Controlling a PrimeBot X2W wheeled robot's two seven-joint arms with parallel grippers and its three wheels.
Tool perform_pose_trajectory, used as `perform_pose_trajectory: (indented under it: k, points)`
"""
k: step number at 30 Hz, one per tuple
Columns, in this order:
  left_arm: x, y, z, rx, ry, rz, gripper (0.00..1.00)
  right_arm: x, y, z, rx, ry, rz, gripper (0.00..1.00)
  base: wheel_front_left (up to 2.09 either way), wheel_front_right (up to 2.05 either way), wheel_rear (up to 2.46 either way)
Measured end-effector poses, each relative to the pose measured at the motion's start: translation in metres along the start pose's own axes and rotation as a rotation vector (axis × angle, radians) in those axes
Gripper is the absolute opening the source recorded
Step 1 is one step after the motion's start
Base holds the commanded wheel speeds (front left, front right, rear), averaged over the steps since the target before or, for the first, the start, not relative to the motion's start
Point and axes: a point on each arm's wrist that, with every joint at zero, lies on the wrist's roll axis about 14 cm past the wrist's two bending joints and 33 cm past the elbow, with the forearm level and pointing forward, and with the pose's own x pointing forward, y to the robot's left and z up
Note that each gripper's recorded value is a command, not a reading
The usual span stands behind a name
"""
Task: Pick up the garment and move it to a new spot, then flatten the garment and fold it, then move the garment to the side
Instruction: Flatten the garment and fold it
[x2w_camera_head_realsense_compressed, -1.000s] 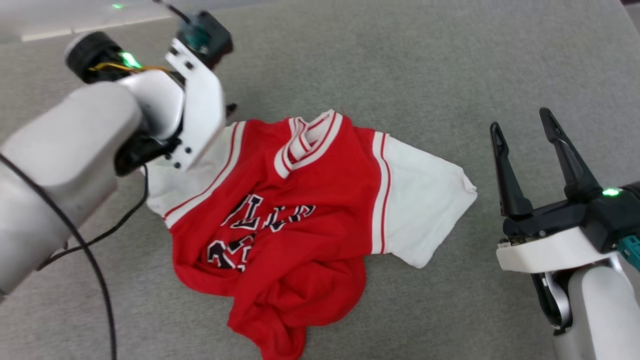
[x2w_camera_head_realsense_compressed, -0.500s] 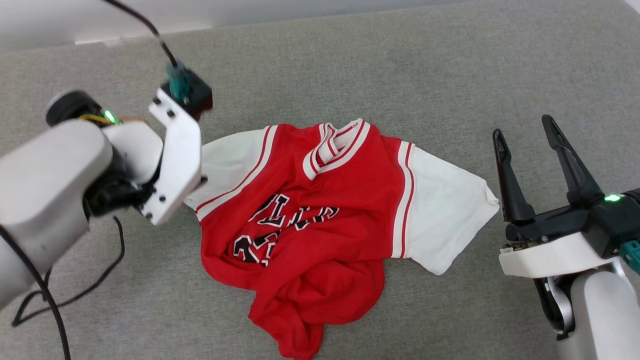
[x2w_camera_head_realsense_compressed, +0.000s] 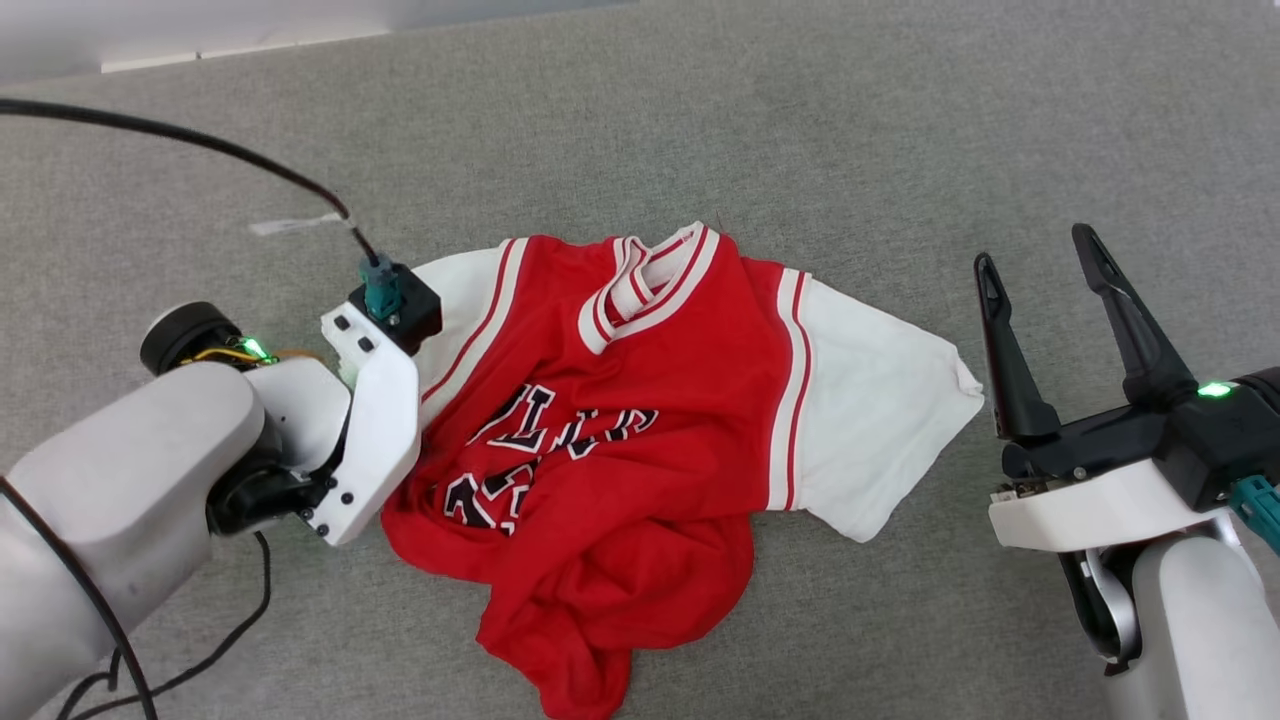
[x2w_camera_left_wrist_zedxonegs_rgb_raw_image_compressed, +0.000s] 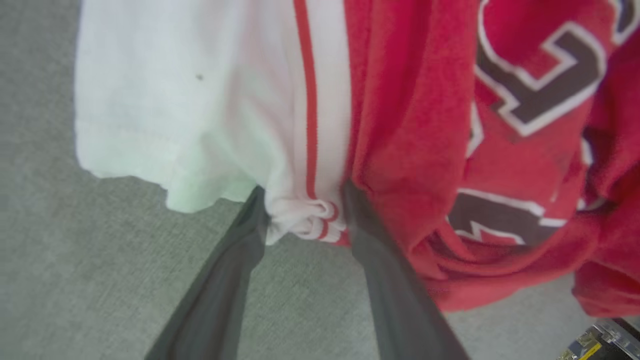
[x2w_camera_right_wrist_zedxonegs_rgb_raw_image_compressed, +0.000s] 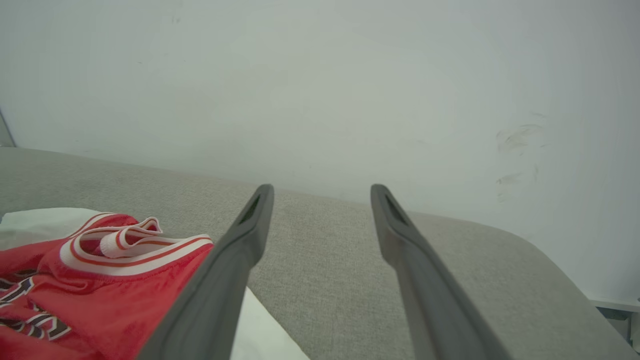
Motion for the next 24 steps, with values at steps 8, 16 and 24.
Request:
perform_pose_trajectory:
  k: [8,16,24]
  points:
    - [-0.039,0.003,0.014,0.012,-0.234,0.087,0.0,-0.014,-0.001,0.014,0.005,-0.02,-0.012,1.0,0.0,0.0,0.0]
    - [-0.072,-0.018,-0.038,-0.08,-0.282,0.169,0.0,-0.027,0.009,0.021,0.024,-0.031,0.003,1.0,0.0,0.0,0.0]
    - [-0.052,-0.074,-0.094,-0.256,-0.223,0.078,0.0,-0.033,0.016,0.017,0.034,-0.014,0.023,1.0,0.0,0.0,0.0]
